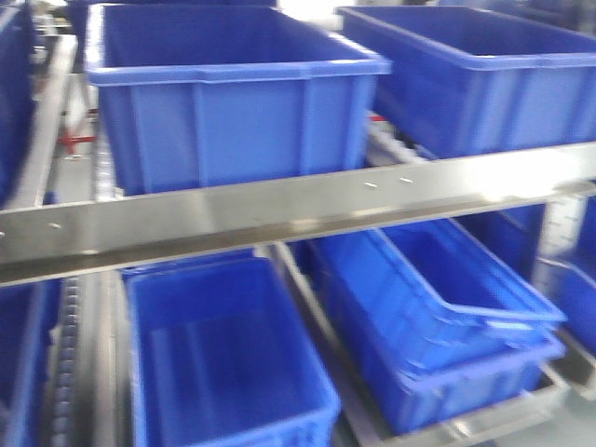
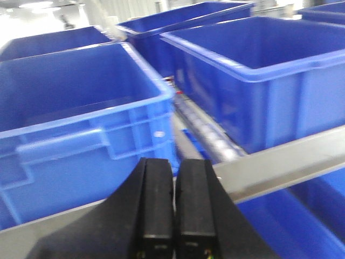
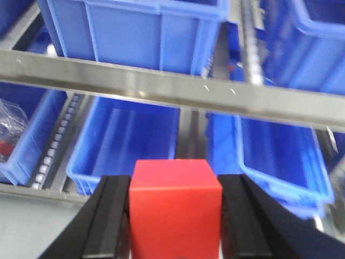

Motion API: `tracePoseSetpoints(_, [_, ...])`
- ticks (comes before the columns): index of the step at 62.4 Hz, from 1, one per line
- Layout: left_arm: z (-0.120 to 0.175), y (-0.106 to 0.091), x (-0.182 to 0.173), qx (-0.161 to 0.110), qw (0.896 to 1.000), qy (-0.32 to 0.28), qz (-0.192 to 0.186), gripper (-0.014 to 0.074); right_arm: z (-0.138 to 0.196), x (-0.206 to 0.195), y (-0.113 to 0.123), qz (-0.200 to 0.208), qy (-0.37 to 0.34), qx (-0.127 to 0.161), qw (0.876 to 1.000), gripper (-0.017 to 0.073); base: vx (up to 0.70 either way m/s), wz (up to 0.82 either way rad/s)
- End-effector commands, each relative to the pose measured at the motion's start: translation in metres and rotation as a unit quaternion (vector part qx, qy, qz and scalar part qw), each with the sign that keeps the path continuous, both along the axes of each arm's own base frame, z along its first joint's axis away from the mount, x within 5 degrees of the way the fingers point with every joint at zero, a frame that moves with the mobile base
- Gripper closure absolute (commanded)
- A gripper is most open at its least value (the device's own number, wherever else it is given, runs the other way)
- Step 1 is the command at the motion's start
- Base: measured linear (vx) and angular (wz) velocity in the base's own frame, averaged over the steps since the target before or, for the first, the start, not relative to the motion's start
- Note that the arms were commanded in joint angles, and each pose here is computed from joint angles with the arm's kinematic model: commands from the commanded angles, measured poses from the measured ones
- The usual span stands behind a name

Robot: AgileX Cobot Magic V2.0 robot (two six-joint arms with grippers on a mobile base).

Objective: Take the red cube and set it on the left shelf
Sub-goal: 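Drive the base up to the rack of blue crates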

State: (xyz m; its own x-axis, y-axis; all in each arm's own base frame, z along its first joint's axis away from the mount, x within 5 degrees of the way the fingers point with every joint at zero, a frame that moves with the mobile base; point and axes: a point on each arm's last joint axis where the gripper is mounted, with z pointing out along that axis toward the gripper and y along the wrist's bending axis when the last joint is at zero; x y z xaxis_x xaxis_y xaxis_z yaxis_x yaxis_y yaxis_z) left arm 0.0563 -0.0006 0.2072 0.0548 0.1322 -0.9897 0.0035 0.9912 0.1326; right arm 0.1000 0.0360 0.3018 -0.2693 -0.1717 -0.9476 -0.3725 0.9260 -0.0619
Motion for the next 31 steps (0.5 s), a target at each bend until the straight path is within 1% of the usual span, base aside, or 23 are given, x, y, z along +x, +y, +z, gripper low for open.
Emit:
tracePoseSetpoints(1, [0.0009, 0.0, 0.0001, -0.002, 0.999, -0.035, 0.0, 0.0488, 0.0178, 0.0021, -0.0013, -0.011, -0.052, 0.018, 0.998, 0.0501, 0.34, 0.41])
tracePoseSetpoints(19, [0.0009, 0.0, 0.0001, -0.002, 0.999, -0.035, 0.0, 0.0488, 0.0178, 0.0021, -0.0013, -0.011, -0.052, 0.018, 0.998, 0.0501, 0.32, 0.46])
tracePoseSetpoints(31, [0.0009, 0.0, 0.0001, -0.002, 0.999, -0.035, 0.0, 0.0488, 0.0178, 0.0021, -0.0013, -0.011, -0.052, 0.018, 0.998, 0.0501, 0.27, 0.26])
